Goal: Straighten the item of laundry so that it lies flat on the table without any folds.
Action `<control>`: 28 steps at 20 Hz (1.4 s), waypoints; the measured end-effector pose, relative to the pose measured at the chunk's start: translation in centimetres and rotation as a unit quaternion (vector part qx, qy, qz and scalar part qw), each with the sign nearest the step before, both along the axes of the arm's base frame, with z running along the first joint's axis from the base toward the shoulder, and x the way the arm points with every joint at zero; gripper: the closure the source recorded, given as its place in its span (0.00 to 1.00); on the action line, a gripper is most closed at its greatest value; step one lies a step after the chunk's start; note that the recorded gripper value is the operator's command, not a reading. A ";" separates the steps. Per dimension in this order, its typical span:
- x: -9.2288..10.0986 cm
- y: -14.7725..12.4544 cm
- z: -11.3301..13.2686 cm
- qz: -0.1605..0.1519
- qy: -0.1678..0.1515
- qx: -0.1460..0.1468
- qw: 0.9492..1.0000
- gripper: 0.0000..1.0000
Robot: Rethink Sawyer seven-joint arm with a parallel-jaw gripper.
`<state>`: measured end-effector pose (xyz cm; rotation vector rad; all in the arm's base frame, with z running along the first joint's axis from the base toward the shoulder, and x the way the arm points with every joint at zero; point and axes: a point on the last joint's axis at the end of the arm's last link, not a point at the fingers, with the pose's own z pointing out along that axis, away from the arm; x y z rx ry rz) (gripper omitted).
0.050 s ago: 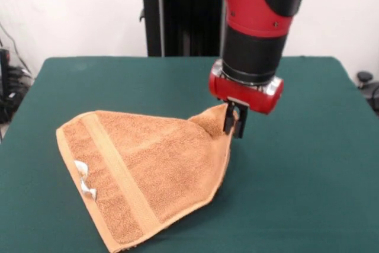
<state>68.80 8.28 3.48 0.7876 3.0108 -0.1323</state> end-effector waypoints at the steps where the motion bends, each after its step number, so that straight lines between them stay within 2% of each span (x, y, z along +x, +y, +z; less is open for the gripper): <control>1: 0.2 0.0 -0.3 -0.002 -0.001 0.000 1.000 1.00; 9: 1.8 0.4 -2.6 -0.005 -0.009 0.002 1.000 1.00; 14: 2.3 0.8 -3.8 -0.017 -0.022 0.008 1.000 1.00; 22: 3.5 2.1 -4.5 -0.086 -0.058 0.037 0.994 1.00; 27: 3.1 2.7 -4.6 -0.152 -0.059 0.062 0.985 1.00; 28: 2.8 3.1 -4.7 -0.177 -0.059 0.074 0.980 1.00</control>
